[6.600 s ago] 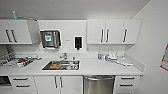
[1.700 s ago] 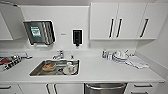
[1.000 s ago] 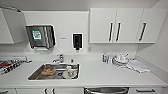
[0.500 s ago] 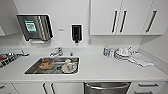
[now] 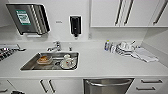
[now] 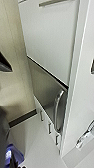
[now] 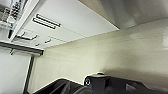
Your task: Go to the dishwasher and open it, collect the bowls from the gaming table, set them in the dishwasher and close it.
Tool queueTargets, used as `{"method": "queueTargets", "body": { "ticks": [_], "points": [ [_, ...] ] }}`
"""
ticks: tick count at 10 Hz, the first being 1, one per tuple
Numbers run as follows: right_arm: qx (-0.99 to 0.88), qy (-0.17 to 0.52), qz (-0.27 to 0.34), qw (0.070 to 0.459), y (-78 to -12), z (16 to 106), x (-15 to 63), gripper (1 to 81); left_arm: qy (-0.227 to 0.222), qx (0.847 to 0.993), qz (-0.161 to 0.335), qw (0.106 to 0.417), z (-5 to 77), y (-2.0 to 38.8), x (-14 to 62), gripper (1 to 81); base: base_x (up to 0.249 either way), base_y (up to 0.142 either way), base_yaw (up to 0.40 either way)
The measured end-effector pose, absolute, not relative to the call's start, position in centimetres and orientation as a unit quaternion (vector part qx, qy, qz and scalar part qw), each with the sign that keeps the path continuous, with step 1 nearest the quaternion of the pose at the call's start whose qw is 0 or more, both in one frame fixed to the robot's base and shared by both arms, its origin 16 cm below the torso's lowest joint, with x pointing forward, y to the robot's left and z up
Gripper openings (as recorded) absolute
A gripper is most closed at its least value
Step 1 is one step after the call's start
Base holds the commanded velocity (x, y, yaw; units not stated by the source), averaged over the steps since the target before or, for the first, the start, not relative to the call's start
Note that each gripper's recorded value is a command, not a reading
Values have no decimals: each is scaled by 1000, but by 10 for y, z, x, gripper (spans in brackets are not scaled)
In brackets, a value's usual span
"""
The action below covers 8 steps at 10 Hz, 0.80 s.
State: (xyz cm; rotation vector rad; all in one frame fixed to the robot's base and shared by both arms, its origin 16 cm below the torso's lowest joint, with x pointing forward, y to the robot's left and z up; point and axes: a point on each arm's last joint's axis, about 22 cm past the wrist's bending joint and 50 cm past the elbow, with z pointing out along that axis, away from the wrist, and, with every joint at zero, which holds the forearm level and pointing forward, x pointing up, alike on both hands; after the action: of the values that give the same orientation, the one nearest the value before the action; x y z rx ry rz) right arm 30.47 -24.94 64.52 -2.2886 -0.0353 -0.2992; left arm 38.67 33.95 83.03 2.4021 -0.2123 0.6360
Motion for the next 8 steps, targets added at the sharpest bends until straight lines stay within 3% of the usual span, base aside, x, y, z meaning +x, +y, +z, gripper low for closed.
{"method": "queueTargets", "body": {
  "ticks": [8],
  "points": [
    [-900,-35,-158,406,-249,611,336,811,-107,899,302,300,824,346,400,811,0,0,0]
  ]
}}
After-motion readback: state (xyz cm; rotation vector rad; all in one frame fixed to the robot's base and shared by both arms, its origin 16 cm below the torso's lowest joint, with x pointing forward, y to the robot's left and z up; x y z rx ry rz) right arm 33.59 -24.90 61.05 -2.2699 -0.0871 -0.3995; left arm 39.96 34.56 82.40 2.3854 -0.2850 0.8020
